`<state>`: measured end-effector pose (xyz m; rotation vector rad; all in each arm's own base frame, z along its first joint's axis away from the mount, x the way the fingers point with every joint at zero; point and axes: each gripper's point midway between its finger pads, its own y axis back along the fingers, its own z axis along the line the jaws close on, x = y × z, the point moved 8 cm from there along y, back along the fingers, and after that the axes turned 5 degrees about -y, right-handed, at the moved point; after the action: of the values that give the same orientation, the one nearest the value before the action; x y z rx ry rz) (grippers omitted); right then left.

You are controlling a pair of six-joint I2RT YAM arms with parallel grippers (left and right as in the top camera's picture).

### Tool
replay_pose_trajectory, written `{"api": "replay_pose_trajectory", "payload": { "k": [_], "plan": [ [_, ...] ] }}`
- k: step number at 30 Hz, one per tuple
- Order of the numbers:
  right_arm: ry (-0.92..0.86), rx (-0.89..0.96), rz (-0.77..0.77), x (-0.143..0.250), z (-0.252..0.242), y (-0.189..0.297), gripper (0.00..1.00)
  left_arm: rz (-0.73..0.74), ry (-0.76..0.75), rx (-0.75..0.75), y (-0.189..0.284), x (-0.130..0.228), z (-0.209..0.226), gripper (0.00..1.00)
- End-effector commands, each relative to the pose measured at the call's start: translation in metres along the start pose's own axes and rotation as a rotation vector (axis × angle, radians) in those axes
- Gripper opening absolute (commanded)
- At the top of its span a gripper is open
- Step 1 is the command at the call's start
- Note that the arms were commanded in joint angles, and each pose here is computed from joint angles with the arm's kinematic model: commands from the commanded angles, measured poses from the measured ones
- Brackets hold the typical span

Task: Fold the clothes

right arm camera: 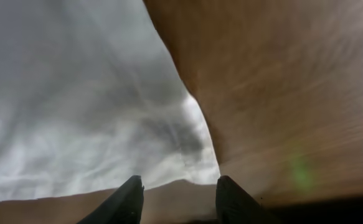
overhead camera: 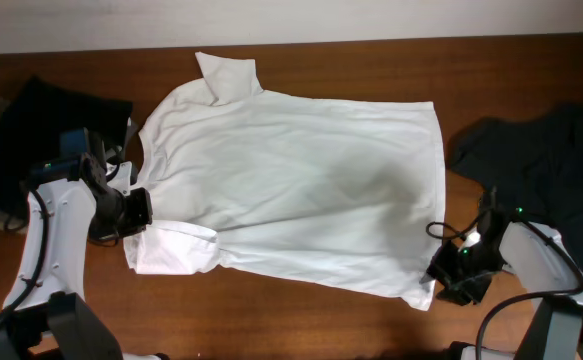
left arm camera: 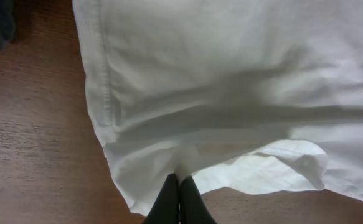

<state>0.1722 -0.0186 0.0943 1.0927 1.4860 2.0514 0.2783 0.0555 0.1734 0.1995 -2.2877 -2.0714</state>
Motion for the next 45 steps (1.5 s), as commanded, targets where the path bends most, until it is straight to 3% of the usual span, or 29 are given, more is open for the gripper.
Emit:
{"api": "replay_pose_trajectory", "payload": {
  "k": [1, 7, 9, 12, 14, 15, 16, 18, 25, 31, 39, 45],
  "plan": [
    [-0.070, -0.010, 0.052, 0.009, -0.006, -0.014, 0.42, -0.020, -0.014, -0.001, 0.005, -0.002, 0.000, 0.00],
    [-0.093, -0.019, 0.050, 0.010, -0.011, -0.025, 0.35, -0.020, -0.014, -0.001, 0.005, -0.002, 0.000, 0.00],
    [-0.087, -0.009, 0.058, 0.011, -0.012, -0.025, 0.46, -0.019, -0.014, -0.001, 0.005, -0.002, 0.000, 0.00],
    [-0.087, -0.015, 0.042, 0.009, -0.012, -0.028, 0.49, -0.020, -0.014, -0.001, 0.005, -0.002, 0.000, 0.00],
    [-0.084, -0.017, 0.038, 0.009, -0.012, -0.028, 0.38, -0.020, -0.014, -0.001, 0.005, -0.002, 0.000, 0.00],
    [-0.076, -0.017, 0.038, 0.009, -0.012, -0.028, 0.20, -0.023, -0.015, -0.001, 0.005, -0.003, 0.000, 0.00],
    [-0.075, -0.017, 0.036, 0.008, -0.012, -0.028, 0.12, -0.029, -0.015, -0.002, 0.005, -0.004, 0.000, 0.00],
    [-0.043, -0.026, 0.018, 0.005, -0.009, -0.025, 0.04, -0.038, -0.016, -0.003, 0.007, -0.005, 0.000, 0.00],
    [0.087, -0.021, -0.147, -0.007, 0.019, 0.051, 0.04, -0.121, -0.025, -0.017, 0.047, -0.013, -0.003, 0.00],
    [0.163, -0.091, -0.304, -0.016, 0.044, 0.105, 0.04, -0.231, -0.037, -0.116, 0.065, -0.019, 0.004, 0.00],
    [0.200, -0.211, -0.351, -0.044, 0.068, 0.100, 0.04, -0.510, -0.142, -0.095, 0.080, -0.062, 0.000, 0.00],
    [0.234, -0.284, -0.369, -0.069, 0.086, 0.090, 0.04, -0.479, -0.205, -0.053, 0.054, -0.080, -0.003, 0.00]
  ]
}}
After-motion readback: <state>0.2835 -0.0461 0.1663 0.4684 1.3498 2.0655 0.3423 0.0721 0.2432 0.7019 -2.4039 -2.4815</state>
